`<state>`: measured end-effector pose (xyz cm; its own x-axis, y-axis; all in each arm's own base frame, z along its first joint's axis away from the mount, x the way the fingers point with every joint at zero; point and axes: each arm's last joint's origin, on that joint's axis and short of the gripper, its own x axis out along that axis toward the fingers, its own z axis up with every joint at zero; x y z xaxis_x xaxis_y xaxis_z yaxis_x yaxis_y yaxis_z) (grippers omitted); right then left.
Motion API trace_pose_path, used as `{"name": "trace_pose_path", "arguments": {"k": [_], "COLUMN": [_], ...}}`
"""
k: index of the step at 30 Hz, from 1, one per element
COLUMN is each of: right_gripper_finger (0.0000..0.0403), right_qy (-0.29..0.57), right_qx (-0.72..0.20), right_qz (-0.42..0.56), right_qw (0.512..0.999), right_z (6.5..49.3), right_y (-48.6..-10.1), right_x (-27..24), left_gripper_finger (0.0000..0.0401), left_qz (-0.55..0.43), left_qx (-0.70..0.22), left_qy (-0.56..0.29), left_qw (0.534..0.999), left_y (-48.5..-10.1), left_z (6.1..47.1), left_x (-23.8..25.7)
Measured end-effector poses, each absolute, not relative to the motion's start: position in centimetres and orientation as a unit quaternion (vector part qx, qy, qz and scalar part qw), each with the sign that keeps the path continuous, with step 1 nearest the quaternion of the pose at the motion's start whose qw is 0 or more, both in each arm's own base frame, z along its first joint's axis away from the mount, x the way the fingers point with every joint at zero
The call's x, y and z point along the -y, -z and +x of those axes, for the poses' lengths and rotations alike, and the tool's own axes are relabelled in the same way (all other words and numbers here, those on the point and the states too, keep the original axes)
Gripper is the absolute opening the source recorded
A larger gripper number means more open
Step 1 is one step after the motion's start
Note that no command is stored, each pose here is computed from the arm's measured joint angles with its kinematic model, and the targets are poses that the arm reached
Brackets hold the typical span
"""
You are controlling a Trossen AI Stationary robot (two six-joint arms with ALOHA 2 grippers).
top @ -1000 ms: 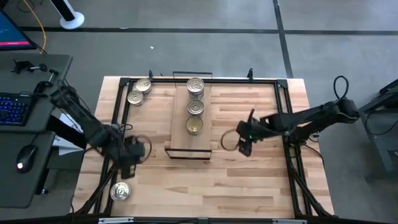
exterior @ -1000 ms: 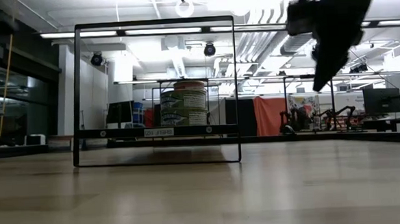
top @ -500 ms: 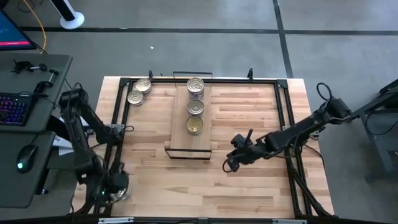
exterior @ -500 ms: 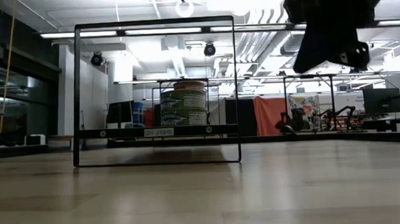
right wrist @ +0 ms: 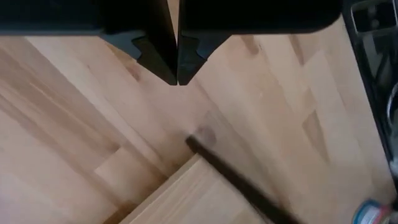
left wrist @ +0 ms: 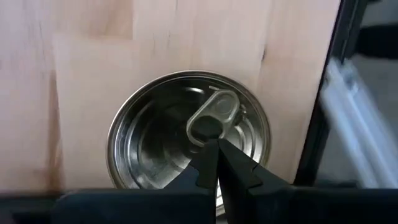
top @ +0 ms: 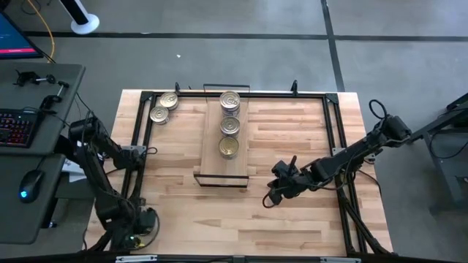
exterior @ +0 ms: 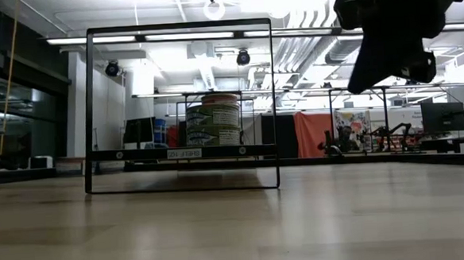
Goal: Stack canned seafood by type on shelf
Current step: Stack the blue pink tuna can on top of the other blue pink tuna cans on the shelf
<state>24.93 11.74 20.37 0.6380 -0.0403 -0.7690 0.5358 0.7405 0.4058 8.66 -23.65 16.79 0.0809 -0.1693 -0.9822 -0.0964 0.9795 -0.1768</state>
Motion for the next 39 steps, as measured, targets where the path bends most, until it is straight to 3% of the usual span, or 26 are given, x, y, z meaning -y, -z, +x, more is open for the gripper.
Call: {"name": "trace_pose_path", "arguments": {"k": [9,18,27,32,39], "right_gripper_finger": [0.0000,0.0000,0.0000,0.0000,0.0000], "right_qy": [0.094,0.068,0.043,0.006,-0.066], "right_qx": [-0.449,-0.485,-0.434,-0.402,-0.421], "right_qz": [0.265,0.281,0.330,0.302,0.252], "right_qw": [0.848,0.825,0.837,0.864,0.869], "right_z": [22.6,18.1,15.4,17.6,22.8], "right_y": [-20.1,-19.7,-20.3,-20.4,-17.6], "right_x": [-15.1,-19.6,-22.5,-22.4,-21.8], "left_gripper_finger": [0.0000,0.0000,0.0000,0.0000,0.0000], "left_qz": [-0.122,-0.133,0.026,0.073,0.066], "left_qx": [-0.529,-0.433,-0.377,-0.396,-0.404], "left_qy": [0.066,0.063,0.123,0.107,0.091], "left_qw": [0.837,0.889,0.918,0.909,0.908], "left_y": [-15.9,-12.3,-13.7,-16.1,-17.7], "left_z": [17.9,27.5,36.0,37.0,33.5], "left_x": [22.7,20.3,21.8,21.3,20.8]}}
